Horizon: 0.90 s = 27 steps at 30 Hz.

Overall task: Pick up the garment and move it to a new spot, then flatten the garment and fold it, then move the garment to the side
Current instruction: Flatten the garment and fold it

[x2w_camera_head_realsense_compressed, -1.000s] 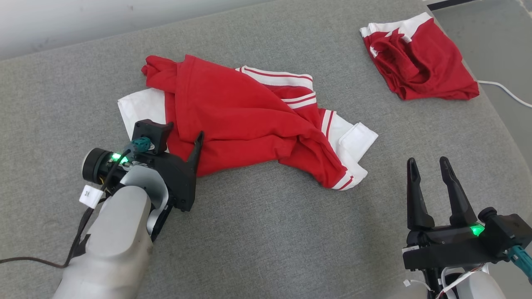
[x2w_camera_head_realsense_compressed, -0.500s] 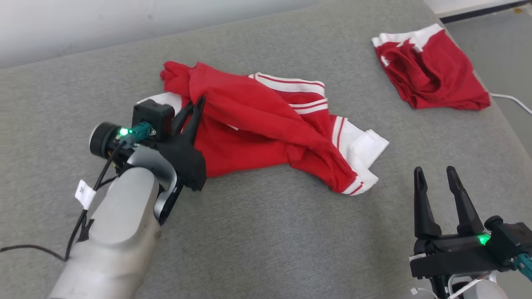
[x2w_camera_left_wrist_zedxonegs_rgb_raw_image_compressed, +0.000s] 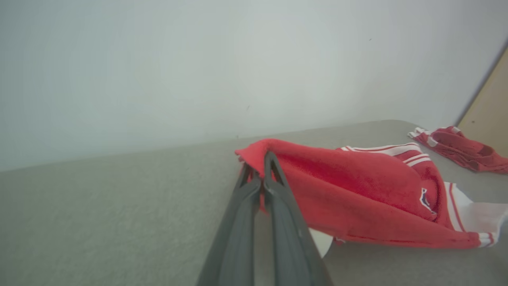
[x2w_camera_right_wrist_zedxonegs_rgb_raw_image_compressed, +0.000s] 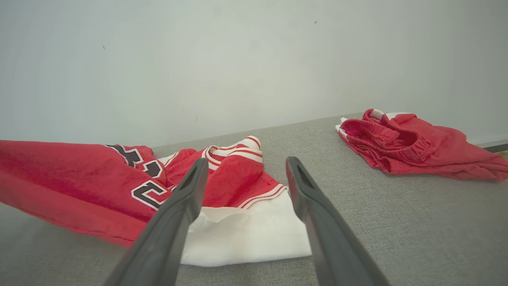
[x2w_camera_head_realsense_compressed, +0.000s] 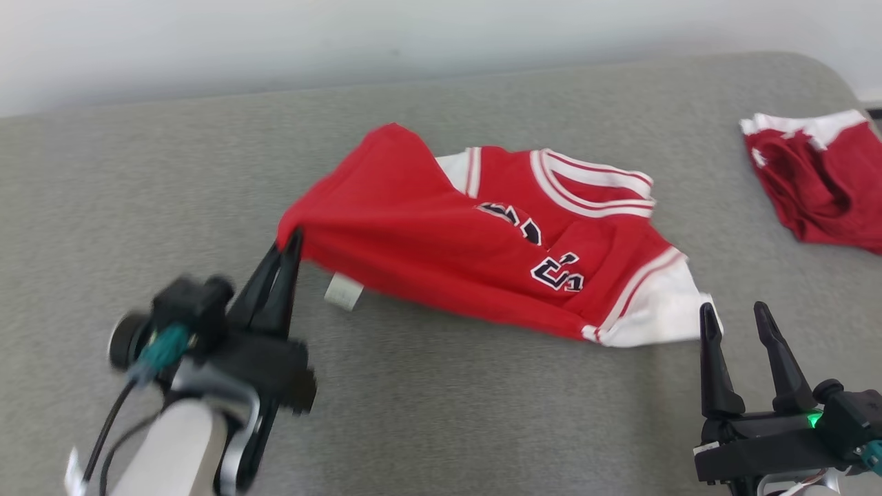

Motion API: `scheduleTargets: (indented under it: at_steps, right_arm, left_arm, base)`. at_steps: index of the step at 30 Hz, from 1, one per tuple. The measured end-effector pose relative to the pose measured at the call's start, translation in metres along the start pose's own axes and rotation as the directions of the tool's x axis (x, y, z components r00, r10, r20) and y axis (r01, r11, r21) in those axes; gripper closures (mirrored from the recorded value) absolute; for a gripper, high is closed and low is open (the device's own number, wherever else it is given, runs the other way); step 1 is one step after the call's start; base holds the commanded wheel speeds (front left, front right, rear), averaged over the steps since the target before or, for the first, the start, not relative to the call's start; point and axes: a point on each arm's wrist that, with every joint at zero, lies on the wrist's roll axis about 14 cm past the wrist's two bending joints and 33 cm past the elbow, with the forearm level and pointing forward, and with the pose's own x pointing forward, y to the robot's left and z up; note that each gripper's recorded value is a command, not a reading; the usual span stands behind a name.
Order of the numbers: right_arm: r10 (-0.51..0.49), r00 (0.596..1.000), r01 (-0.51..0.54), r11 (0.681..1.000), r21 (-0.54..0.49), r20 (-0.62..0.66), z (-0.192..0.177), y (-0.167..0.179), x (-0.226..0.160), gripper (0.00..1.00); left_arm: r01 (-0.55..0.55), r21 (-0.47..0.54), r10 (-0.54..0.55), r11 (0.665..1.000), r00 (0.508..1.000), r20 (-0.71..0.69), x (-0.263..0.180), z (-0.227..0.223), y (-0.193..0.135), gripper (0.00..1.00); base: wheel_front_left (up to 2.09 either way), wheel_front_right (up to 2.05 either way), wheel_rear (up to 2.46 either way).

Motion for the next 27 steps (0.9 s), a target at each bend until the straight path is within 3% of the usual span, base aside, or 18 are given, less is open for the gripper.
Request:
scheduleTargets:
  at_steps: [7,14,15,16,17,21,27]
  right_arm:
    - [0.095,0.995,-0.095,0.995,0.013,-0.009,-0.005,0.03,0.012,0.0]
    - [0.15,0.989,-0.15,0.989,0.013,0.003,-0.001,0.048,0.016,0.0]
    - [0.15,0.989,-0.15,0.989,0.011,0.003,-0.001,0.047,0.016,0.0]
    - [0.146,0.989,-0.146,0.989,0.009,0.005,0.0,0.046,0.015,0.0]
    - [0.141,0.99,-0.141,0.99,0.006,0.005,0.0,0.043,0.015,0.0]
    - [0.122,0.992,-0.122,0.993,0.0,0.009,0.003,0.036,0.011,0.0]
    - [0.105,0.994,-0.105,0.994,-0.008,0.022,0.009,0.03,0.005,0.0]
  left_arm:
    - [-0.243,-0.065,0.235,0.968,0.966,-0.113,-0.094,-0.028,0.041,1.0]
    - [-0.37,-0.14,0.331,0.918,0.913,-0.238,-0.148,-0.071,0.043,1.0]
    - [-0.378,-0.141,0.334,0.915,0.906,-0.26,-0.152,-0.079,0.041,0.89]
    - [-0.389,-0.152,0.341,0.909,0.902,-0.265,-0.154,-0.083,0.04,0.49]
    - [-0.389,-0.15,0.34,0.909,0.899,-0.276,-0.156,-0.088,0.039,0.02]
    - [-0.387,-0.149,0.344,0.91,0.904,-0.253,-0.155,-0.091,0.04,0.0]
    - [-0.39,-0.107,0.378,0.915,0.918,-0.117,-0.14,-0.055,0.06,0.0]
  base:
    - [0.0,0.0,0.0]
    - [0.0,0.0,0.0]
    - [0.0,0.0,0.0]
    - [0.0,0.0,0.0]
    - [0.0,0.0,0.0]
    - [0.0,0.0,0.0]
    - [0.0,0.0,0.0]
